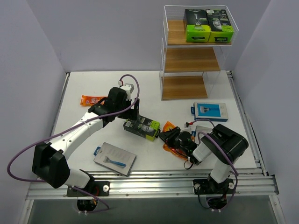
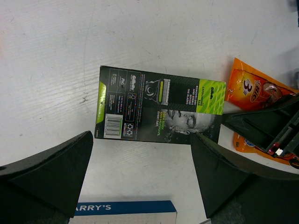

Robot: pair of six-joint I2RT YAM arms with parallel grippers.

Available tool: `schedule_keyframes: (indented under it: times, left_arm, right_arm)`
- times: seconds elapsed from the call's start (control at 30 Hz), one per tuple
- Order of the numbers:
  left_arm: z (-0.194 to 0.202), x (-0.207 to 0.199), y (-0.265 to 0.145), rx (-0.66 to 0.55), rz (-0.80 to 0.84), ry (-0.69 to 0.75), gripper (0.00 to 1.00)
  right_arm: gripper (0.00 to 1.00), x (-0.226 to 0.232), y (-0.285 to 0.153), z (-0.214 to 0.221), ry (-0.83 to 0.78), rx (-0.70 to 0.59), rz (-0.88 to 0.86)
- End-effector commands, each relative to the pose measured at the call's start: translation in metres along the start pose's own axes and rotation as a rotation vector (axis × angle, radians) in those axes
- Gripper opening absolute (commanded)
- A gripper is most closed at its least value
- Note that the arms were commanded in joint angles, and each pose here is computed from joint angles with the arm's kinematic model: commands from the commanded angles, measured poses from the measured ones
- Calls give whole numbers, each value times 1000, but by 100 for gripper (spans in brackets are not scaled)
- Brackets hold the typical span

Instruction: Place and organize the shaving razors onto the shelf

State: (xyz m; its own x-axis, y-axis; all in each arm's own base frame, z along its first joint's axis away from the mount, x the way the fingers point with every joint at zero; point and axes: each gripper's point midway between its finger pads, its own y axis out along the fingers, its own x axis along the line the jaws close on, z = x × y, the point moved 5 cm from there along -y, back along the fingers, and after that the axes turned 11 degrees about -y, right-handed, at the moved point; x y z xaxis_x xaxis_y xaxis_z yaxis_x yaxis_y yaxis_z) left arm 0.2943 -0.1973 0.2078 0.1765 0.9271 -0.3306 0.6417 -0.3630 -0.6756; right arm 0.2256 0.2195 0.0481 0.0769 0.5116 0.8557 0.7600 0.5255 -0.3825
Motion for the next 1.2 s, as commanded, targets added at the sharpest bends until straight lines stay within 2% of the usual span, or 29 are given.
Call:
schedule_keyframes:
  times: [0.0, 0.13, 0.4, 1.17]
  left_arm:
    - [-4, -5, -2, -7, 14, 17, 95]
    - [-4, -4, -1, -3, 11, 16, 95]
    - [-2, -5, 1, 5, 10, 21, 95]
    - [3, -10, 3, 25, 26, 32, 95]
  right_arm:
    - [24, 14, 1, -8, -22, -49, -45]
    - [27, 10, 2, -6, -16, -43, -33]
    - [27, 9, 6, -5, 2, -42, -32]
    - [22, 9, 18, -16, 8, -84, -12]
